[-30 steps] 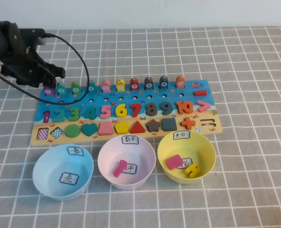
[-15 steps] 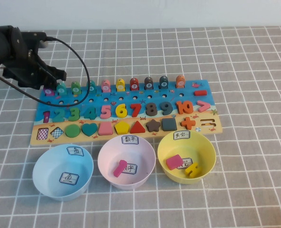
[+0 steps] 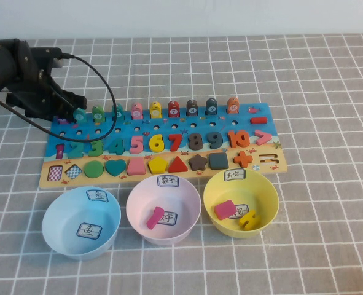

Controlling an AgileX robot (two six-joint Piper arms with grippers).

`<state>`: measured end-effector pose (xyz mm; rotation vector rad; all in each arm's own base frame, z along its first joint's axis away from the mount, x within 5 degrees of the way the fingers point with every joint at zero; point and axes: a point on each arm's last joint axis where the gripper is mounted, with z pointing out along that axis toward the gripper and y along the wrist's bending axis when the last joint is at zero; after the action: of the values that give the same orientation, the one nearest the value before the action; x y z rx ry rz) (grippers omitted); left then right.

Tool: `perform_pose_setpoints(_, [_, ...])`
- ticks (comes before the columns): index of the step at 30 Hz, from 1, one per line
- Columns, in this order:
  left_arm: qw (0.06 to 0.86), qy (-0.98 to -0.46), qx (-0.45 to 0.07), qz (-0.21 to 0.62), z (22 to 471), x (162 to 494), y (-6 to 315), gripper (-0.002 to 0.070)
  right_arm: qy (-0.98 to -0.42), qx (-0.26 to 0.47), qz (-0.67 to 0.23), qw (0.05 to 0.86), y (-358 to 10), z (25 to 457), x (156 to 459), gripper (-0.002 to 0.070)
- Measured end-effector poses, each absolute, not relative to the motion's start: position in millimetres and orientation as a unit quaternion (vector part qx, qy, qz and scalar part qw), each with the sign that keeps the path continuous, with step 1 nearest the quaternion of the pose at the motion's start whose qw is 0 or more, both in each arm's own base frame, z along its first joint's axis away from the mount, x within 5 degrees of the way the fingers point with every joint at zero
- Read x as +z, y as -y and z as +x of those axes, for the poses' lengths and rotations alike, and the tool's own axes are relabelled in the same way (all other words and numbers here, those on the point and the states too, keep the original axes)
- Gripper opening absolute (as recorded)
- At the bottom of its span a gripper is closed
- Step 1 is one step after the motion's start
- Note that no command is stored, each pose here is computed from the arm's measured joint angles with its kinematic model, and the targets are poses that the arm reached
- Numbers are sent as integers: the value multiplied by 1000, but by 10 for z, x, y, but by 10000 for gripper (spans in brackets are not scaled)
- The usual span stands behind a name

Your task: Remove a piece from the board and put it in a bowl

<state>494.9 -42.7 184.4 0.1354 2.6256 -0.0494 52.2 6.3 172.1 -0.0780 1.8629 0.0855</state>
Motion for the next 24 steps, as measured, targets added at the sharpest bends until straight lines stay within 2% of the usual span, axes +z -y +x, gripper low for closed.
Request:
perform_pose_setpoints(7, [253, -966, -18, 50, 4951, 1838, 427, 335, -802, 37, -34, 595, -63, 522, 1721, -18])
perform_pose_setpoints(15, [253, -966, -17, 50, 4952, 1838, 426, 224, -802, 37, -34, 595, -63, 522, 1721, -18])
perform_pose_setpoints(24, [253, -966, -17, 50, 4950, 1837, 426, 202, -802, 37, -34, 595, -63, 522, 1721, -18])
